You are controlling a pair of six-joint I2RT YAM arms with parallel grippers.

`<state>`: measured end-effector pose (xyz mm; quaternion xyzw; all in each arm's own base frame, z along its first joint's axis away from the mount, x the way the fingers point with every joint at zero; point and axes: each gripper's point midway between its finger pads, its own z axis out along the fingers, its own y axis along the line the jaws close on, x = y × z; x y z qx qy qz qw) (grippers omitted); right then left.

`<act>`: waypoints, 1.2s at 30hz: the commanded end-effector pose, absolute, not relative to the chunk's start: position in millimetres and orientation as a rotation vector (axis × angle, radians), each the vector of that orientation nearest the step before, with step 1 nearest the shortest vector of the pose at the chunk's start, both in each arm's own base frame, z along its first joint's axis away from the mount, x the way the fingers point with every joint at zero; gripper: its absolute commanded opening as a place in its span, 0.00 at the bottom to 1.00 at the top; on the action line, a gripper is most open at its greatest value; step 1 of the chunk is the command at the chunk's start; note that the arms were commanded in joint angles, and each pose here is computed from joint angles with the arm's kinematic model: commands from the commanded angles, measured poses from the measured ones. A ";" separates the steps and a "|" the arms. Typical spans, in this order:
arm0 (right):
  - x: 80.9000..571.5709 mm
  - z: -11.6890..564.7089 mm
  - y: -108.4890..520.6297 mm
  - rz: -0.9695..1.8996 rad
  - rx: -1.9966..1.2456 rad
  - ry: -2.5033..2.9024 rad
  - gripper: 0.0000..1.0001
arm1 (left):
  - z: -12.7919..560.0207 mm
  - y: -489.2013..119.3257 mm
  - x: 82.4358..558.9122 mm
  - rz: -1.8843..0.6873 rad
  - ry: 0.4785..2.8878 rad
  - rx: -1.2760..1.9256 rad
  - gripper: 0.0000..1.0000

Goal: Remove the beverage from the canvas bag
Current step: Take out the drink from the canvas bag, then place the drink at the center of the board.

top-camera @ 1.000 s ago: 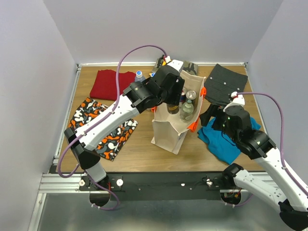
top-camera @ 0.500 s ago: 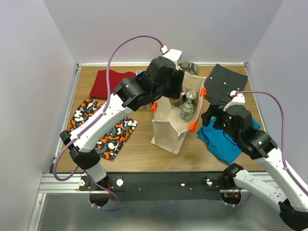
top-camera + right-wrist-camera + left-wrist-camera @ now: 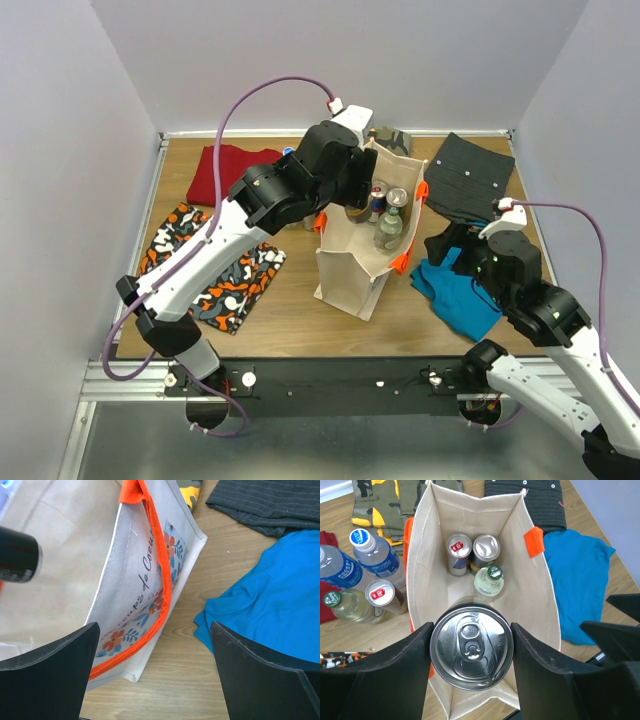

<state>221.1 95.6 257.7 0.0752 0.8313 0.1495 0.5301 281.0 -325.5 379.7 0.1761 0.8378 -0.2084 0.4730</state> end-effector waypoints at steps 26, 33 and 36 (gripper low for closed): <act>214.3 243.8 84.3 0.320 0.276 2.031 1.00 | 465.8 -202.5 275.6 -0.344 1.690 0.044 0.00; 215.1 239.7 86.1 0.312 0.260 2.048 1.00 | 421.6 -175.8 296.7 -0.275 1.780 -0.035 0.00; 216.2 239.0 86.5 0.310 0.260 2.049 1.00 | 395.9 -168.2 307.3 -0.264 1.821 -0.056 0.00</act>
